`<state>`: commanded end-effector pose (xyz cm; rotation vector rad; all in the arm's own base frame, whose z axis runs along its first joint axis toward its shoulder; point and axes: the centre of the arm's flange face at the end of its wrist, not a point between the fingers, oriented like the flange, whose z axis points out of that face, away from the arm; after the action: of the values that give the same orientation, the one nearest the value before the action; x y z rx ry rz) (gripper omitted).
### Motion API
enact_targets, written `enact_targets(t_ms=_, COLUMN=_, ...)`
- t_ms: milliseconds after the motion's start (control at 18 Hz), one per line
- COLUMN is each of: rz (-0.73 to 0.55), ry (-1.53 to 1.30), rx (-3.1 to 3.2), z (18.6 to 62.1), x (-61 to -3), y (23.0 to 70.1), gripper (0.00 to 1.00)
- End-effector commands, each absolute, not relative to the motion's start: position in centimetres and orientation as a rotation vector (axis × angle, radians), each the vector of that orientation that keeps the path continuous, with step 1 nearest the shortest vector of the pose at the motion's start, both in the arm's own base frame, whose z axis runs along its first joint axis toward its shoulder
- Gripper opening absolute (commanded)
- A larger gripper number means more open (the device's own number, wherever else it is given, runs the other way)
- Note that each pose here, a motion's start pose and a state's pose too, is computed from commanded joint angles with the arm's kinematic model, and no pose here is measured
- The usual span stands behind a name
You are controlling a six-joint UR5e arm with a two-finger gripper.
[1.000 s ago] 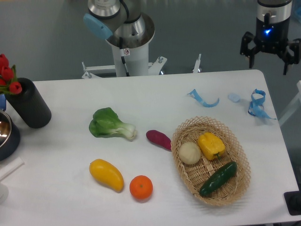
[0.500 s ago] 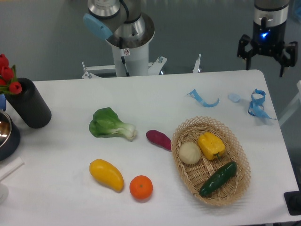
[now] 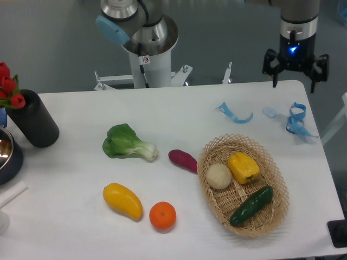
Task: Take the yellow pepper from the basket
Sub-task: 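Lower the open gripper over the yellow bell pepper in the basket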
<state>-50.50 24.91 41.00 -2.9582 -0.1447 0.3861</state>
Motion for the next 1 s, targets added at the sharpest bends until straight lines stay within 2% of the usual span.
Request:
enact_targets(t_ms=333, rz=0.24, ry=-0.487, rx=-2.917, z=37.1, x=-50.1, y=29.6, gripper=1.0)
enact_targets(t_ms=556, rz=0.139, ry=-0.75, rx=-2.888, z=33.6, x=-50.3, y=30.8, gripper=1.0)
enact_targets(t_ms=778, rz=0.134, ry=-0.868, rx=-2.827, z=32.1, x=-50.9, y=32.3, gripper=1.0)
enact_targets(t_ms=1000, rz=0.124, ry=-0.865, rx=-2.8, z=30.8, x=-51.2, y=33.4, gripper=1.0)
